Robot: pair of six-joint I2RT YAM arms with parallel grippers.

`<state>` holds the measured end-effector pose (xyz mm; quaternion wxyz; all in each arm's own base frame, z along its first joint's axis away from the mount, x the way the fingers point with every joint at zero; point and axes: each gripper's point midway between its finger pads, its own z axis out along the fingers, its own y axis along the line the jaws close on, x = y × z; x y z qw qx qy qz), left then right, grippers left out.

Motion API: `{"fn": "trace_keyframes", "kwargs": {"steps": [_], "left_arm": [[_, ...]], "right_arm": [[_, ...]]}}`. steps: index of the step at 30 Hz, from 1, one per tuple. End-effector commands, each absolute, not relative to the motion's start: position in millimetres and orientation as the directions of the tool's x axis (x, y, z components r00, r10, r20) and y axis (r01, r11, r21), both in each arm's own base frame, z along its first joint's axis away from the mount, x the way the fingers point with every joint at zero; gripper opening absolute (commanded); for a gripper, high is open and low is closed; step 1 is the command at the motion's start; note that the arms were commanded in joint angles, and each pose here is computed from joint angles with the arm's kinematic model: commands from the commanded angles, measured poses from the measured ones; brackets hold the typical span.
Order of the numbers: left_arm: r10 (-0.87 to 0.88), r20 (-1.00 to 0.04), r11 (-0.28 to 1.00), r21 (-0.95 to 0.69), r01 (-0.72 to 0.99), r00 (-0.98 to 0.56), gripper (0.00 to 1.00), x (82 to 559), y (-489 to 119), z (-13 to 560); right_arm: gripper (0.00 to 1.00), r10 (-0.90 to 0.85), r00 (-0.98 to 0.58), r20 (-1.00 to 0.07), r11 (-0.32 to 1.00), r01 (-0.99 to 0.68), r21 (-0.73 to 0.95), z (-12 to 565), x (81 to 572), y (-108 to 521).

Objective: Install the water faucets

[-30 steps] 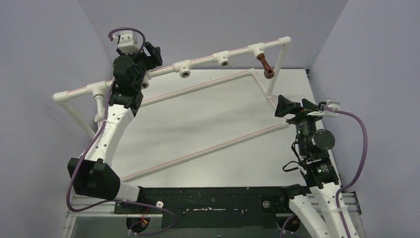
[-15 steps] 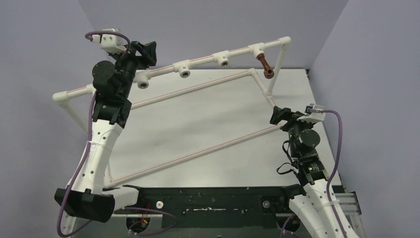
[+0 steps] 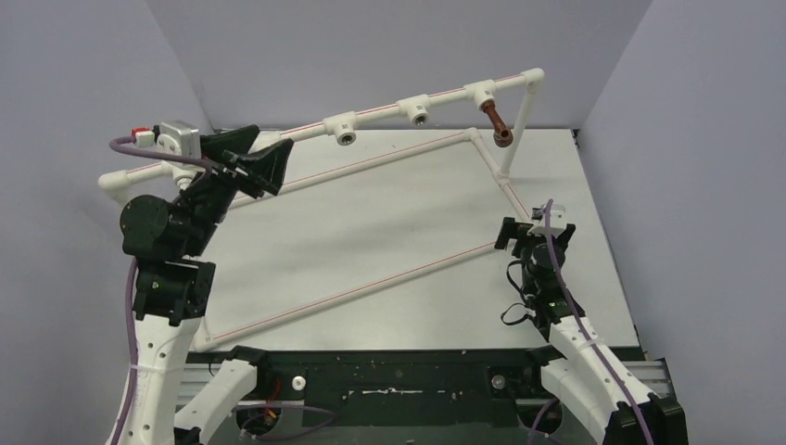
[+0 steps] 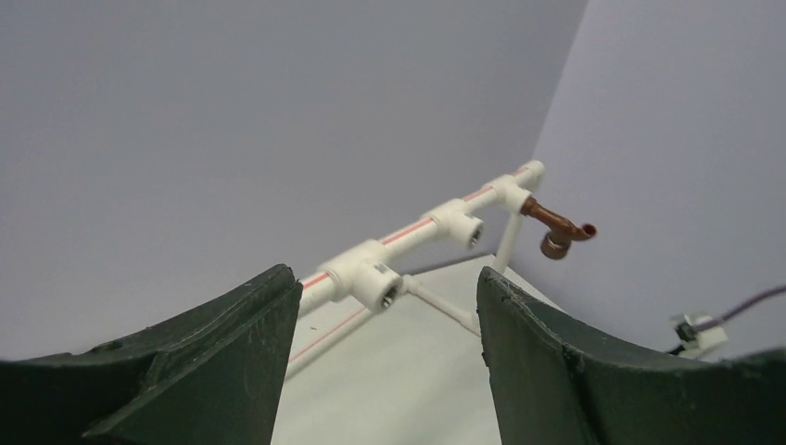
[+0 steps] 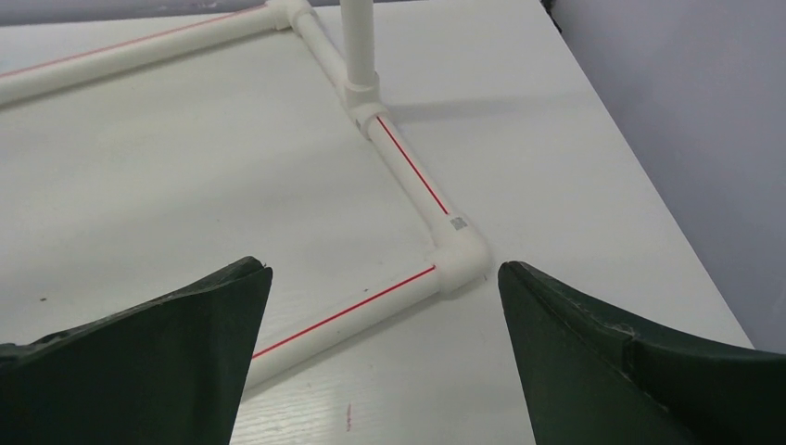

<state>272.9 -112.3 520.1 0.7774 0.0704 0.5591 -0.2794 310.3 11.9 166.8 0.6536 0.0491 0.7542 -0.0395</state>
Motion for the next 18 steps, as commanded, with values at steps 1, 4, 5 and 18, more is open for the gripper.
{"fn": "trace_keyframes", "kwargs": {"steps": [1,4,5,18], "left_arm": [[-0.366,-0.922,0.75,-0.214,0.626,0.124,0.67,236,-133,494],[-0.353,-0.931,0.728,-0.211,0.652,0.092,0.67,219,-140,484],[-0.347,-0.934,0.717,-0.203,0.666,0.088,0.67,213,-143,483],[-0.272,-0.96,0.676,-0.136,0.724,0.073,0.67,176,-156,472]], "right_arm": [[1.0,-0.026,-0.021,-0.999,0.981,0.193,-0.03,177,323,0],[1.0,-0.073,-0.013,-0.997,0.975,0.209,-0.074,162,327,-4],[1.0,-0.075,-0.008,-0.997,0.972,0.224,-0.075,157,328,-7],[1.0,-0.13,-0.02,-0.991,0.977,0.169,-0.131,98,352,-11]]}}
